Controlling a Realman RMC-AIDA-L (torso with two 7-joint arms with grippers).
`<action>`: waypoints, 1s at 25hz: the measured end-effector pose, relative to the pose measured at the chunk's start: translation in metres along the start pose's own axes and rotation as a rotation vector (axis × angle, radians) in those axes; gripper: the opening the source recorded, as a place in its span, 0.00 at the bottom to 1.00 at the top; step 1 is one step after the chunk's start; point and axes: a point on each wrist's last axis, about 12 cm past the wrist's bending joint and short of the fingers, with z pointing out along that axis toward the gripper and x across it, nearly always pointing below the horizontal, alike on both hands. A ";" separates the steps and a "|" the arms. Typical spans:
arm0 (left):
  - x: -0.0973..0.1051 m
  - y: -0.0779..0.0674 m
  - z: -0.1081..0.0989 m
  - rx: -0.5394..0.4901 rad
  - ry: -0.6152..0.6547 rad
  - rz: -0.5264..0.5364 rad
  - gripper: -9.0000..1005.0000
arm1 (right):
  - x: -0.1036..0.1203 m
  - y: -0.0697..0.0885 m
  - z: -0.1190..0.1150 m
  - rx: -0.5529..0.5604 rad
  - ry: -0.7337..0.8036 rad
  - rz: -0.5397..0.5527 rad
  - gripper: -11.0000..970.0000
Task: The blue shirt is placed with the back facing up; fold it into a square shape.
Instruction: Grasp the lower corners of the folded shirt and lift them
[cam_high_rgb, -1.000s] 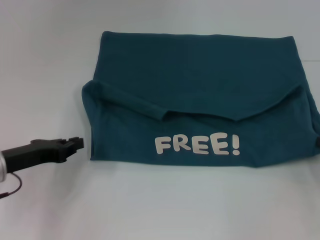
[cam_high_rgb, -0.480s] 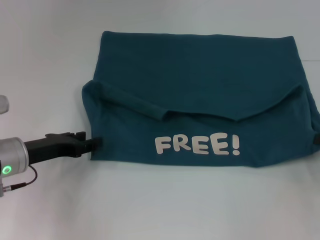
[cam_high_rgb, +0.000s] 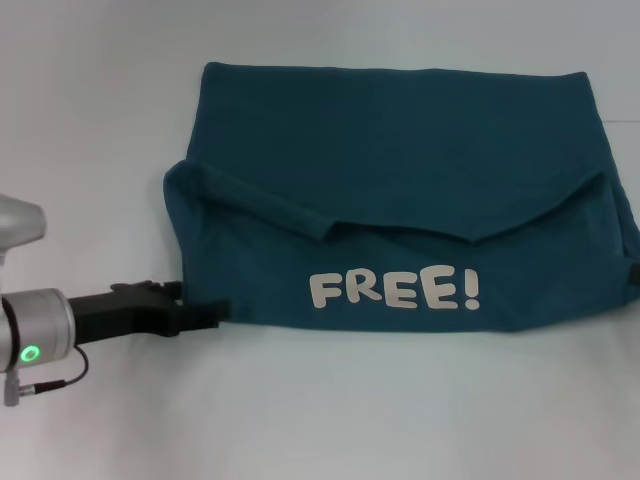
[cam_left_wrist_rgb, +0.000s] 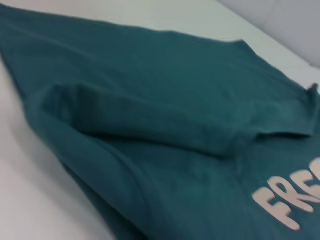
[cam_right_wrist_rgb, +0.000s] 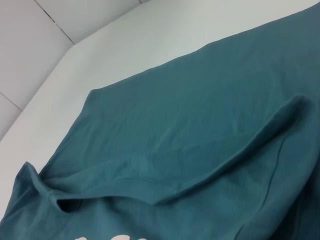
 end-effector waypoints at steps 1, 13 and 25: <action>0.000 -0.002 0.001 0.006 0.007 0.005 0.85 | 0.000 0.000 0.000 0.001 0.000 0.000 0.03; 0.002 -0.008 0.008 0.034 0.038 0.035 0.92 | 0.001 0.000 0.001 0.002 0.005 0.000 0.03; -0.004 -0.008 0.010 0.017 0.033 0.048 0.70 | 0.001 0.001 0.002 0.000 0.004 0.000 0.03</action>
